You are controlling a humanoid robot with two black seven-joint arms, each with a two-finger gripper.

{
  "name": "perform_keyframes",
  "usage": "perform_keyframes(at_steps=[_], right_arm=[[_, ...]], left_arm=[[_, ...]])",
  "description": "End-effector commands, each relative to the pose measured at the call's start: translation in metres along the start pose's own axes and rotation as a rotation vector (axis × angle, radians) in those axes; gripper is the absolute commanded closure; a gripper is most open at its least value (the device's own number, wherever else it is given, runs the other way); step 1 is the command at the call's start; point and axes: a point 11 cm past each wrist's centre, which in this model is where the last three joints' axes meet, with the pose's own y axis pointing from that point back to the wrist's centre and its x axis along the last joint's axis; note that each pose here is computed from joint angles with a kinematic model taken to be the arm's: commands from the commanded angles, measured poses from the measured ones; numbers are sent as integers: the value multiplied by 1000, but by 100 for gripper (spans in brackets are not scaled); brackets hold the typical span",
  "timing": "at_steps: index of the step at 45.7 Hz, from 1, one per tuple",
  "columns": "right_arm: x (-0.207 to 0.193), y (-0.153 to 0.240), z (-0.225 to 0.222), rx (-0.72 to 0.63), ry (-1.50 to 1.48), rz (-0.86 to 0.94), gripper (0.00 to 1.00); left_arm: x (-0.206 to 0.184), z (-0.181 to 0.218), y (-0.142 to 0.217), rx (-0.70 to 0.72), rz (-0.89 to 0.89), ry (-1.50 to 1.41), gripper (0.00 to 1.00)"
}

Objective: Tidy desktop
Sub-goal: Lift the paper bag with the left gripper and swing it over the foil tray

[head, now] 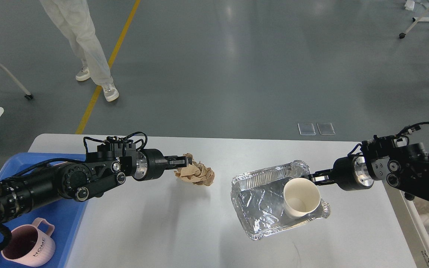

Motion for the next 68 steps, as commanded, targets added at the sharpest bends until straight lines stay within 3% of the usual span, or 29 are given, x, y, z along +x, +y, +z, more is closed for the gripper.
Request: perform_keyframes(at_steps=[1,20,30,58,68], right_arm=[[0,-1,-1,1,1,1,100],[0,-2,-2,5,2,-2,100],[1,-2,-2,5,4,0,100],[2,-3,-3,9,2,3,100],[3,-4,-6,14,8,3,100]], left_arm=[[15,3,31,-10,-5,-46,100],[49,-9,102,46,-19,-103,100],[63,2,146,40,-85,-122,100],[125,45,258,30,40,-194,100],[136,60,277,12,65,-212,100]])
